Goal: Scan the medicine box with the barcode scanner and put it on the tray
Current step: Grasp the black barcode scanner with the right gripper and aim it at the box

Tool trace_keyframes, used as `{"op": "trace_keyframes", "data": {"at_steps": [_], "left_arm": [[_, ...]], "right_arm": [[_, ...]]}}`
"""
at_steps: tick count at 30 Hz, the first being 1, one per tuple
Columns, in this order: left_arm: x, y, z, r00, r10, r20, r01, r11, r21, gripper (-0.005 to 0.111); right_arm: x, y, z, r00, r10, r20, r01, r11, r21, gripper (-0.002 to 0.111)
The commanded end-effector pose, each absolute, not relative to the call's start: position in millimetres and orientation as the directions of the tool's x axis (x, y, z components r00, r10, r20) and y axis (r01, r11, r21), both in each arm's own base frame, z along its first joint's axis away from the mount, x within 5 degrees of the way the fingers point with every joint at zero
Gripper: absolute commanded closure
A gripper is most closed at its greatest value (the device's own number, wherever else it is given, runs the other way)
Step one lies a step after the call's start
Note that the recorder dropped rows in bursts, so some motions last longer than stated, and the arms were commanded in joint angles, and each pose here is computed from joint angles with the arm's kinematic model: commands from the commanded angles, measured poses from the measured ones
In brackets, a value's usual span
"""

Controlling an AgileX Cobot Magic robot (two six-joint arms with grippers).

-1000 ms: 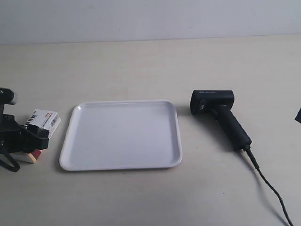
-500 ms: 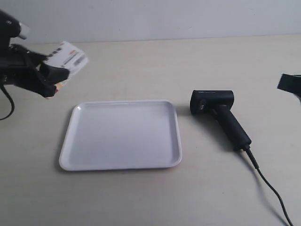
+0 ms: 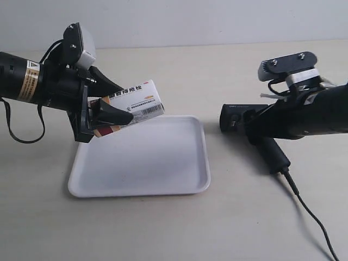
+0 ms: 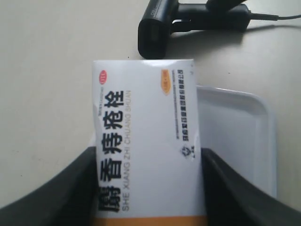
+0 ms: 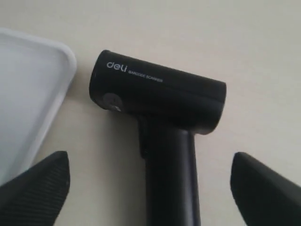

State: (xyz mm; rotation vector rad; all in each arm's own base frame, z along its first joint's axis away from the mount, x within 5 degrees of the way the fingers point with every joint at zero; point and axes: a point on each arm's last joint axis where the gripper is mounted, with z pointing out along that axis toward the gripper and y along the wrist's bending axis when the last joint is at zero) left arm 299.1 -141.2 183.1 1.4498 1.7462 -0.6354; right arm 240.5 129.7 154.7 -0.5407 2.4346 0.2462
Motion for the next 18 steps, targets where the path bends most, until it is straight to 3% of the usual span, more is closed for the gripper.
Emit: {"op": "trace_keyframes", "data": {"at_steps": [1, 14, 18], "left_arm": [[300.3, -143.3, 185.6, -0.053, 0.580, -0.813, 0.969, 0.228, 0.099, 0.107], [296.7, -143.0, 182.5, -0.067, 0.578, -0.814, 0.971, 0.224, 0.079, 0.107], [293.6, -142.1, 178.8, -0.079, 0.582, -0.810, 0.972, 0.225, 0.066, 0.107]], "right_arm": [[259.4, 137.3, 134.7, -0.697, -0.374, -0.613, -0.464, 0.886, -0.012, 0.009], [290.8, 131.9, 107.9, -0.690, -0.426, -0.585, -0.473, 0.877, -0.081, 0.006], [294.8, 133.7, 101.2, -0.675, -0.470, -0.569, -0.506, 0.856, -0.106, 0.017]]}}
